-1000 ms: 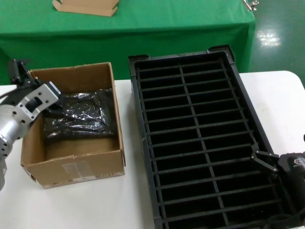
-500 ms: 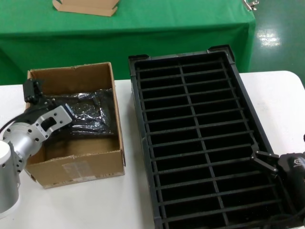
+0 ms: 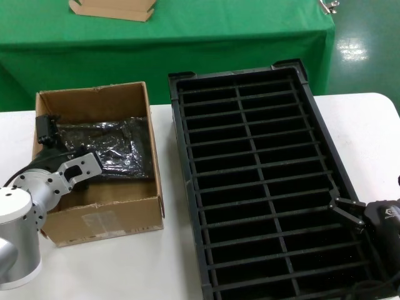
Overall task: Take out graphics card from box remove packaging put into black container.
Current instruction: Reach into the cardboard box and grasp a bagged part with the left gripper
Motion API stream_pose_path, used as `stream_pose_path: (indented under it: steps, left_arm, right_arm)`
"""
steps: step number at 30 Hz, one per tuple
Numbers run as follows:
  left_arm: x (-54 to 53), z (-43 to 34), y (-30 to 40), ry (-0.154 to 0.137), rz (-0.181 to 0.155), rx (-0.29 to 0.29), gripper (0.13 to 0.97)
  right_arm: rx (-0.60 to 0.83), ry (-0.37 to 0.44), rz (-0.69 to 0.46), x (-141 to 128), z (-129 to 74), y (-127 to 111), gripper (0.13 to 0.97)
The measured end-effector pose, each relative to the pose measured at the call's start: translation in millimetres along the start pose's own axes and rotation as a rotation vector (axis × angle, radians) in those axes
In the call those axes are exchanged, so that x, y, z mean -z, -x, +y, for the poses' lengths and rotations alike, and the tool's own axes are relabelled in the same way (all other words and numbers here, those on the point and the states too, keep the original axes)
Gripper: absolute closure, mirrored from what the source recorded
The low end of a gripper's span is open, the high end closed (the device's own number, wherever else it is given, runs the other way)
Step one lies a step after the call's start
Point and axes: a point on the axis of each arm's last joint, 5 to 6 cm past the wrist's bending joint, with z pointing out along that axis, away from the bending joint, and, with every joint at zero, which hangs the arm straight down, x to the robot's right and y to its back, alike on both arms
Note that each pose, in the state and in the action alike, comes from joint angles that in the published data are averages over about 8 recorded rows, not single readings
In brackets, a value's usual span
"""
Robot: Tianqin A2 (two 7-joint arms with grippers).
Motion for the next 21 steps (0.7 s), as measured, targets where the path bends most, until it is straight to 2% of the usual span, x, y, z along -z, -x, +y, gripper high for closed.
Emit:
stream_pose_path:
  steps: [6, 15, 18, 21]
  left_arm:
    - [-9.2, 3.4, -4.8, 0.041, 0.007, -0.039, 0.132]
    - [-35.1, 17.7, -8.8, 0.098, 0.047, -0.054, 0.132]
    - [-41.9, 19.9, -8.7, 0.098, 0.063, -0.051, 0.132]
    - [-46.1, 18.4, -7.7, 0.075, 0.076, -0.043, 0.132]
  right_arm:
    - [0.000, 0.000, 0.000, 0, 0, 0, 0.130]
    - [0.000, 0.000, 0.000, 0, 0, 0, 0.130]
    - [0.000, 0.000, 0.000, 0, 0, 0, 0.130]
    - [0.000, 0.000, 0.000, 0, 0, 0, 0.130]
